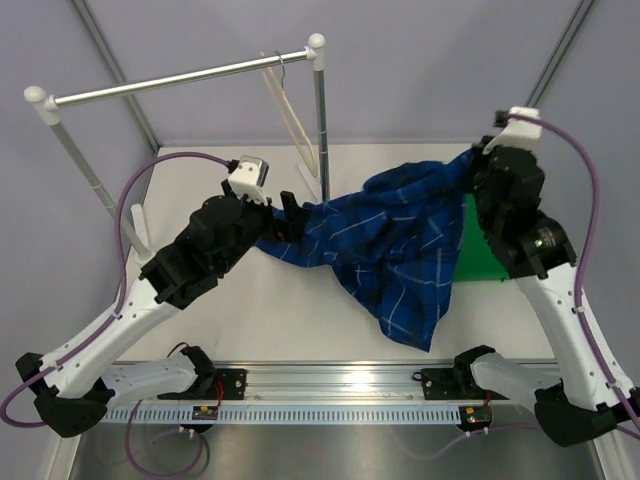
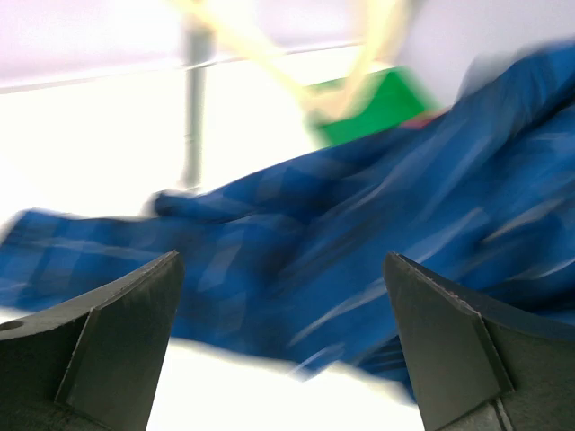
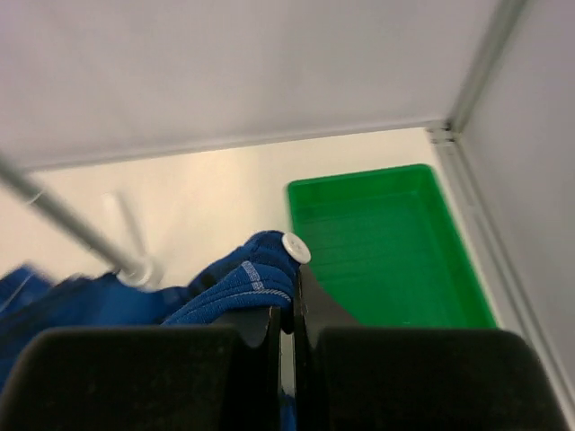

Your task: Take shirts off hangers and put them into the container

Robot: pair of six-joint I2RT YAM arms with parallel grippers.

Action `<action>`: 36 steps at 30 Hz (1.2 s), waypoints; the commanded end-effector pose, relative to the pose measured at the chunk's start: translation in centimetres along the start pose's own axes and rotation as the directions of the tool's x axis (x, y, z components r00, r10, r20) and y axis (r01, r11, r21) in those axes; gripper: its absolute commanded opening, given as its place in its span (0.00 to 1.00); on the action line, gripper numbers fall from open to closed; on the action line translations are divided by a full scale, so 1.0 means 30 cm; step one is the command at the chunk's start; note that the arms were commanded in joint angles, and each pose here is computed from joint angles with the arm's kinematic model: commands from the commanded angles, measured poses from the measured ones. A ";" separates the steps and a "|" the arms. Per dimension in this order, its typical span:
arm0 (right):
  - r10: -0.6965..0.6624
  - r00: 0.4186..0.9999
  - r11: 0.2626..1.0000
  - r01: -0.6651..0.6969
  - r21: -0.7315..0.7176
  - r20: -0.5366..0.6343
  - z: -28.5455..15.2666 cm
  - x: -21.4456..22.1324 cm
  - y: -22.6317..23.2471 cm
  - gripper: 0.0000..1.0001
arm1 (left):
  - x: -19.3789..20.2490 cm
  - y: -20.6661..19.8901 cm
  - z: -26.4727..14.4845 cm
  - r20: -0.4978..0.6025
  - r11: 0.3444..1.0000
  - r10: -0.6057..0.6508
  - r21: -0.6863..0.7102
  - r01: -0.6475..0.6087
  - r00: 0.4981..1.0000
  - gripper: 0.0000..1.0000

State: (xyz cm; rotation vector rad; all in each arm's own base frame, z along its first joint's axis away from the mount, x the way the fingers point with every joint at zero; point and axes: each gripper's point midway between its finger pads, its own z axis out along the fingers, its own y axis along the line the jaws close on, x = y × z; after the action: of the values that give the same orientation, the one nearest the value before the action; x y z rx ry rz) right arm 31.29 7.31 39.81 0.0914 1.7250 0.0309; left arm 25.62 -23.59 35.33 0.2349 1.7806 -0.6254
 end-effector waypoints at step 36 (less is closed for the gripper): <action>0.518 0.709 0.820 -0.251 0.515 -0.479 0.494 0.808 -0.512 0.73 | 0.164 0.444 -0.117 -0.114 0.879 0.226 -0.404 -0.253 0.967 0.99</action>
State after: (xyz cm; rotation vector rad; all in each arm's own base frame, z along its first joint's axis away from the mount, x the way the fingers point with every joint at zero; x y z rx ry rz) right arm 40.53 -7.37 8.17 0.9009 2.4236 -0.0930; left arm 26.95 -12.23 26.61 0.2160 1.9044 -0.0891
